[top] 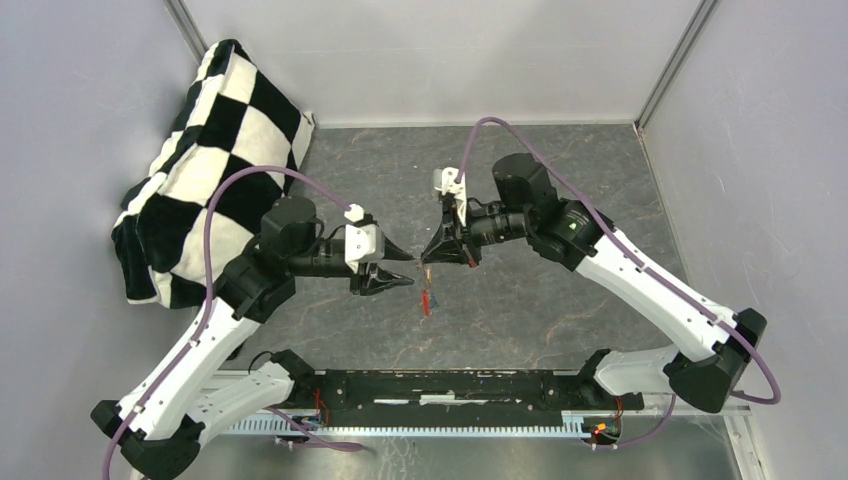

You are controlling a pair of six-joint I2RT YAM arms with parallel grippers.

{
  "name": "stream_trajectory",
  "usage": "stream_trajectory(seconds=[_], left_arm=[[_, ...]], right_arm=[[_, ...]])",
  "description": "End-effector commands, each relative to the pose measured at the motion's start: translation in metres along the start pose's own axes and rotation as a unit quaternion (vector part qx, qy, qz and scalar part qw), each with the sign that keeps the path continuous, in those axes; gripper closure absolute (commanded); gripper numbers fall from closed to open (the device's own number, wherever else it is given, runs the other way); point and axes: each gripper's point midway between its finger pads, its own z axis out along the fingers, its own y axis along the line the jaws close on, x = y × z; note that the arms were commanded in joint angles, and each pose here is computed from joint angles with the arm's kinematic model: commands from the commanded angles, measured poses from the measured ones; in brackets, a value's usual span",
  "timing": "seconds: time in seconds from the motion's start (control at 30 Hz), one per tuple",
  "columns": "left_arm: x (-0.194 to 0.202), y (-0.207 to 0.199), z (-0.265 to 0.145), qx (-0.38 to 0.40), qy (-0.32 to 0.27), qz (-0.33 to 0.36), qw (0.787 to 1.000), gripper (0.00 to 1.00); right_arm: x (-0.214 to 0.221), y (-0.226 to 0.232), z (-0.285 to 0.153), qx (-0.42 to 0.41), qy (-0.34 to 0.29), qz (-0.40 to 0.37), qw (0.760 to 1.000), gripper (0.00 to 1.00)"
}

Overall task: Put the keys on the keyring
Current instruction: Insert the key onto the keyring.

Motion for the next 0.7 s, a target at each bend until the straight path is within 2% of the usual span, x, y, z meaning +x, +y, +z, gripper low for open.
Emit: stream_trajectory(seconds=[0.0,0.13,0.3,0.53,0.67], left_arm=[[0.030,0.003,-0.009,0.010,0.082,0.060,0.995,0.51],[0.044,0.018,-0.007,-0.009,0.114,0.069,0.991,0.52],[0.038,0.026,-0.004,-0.028,0.098,0.067,0.992,0.51],[0.029,0.005,0.001,0.024,0.065,0.044,0.997,0.55],[0.031,-0.001,0.001,0.038,0.067,0.039,0.996,0.56]], right_arm=[[0.008,0.001,-0.002,0.019,0.058,-0.029,0.998,1.00],[0.013,0.004,0.008,0.023,0.088,-0.037,0.995,1.00],[0.012,0.008,0.014,0.022,0.098,-0.040,0.994,1.00],[0.005,0.009,0.021,0.018,0.096,-0.040,0.994,0.99],[0.005,0.009,0.024,0.014,0.097,-0.038,0.994,1.00]])
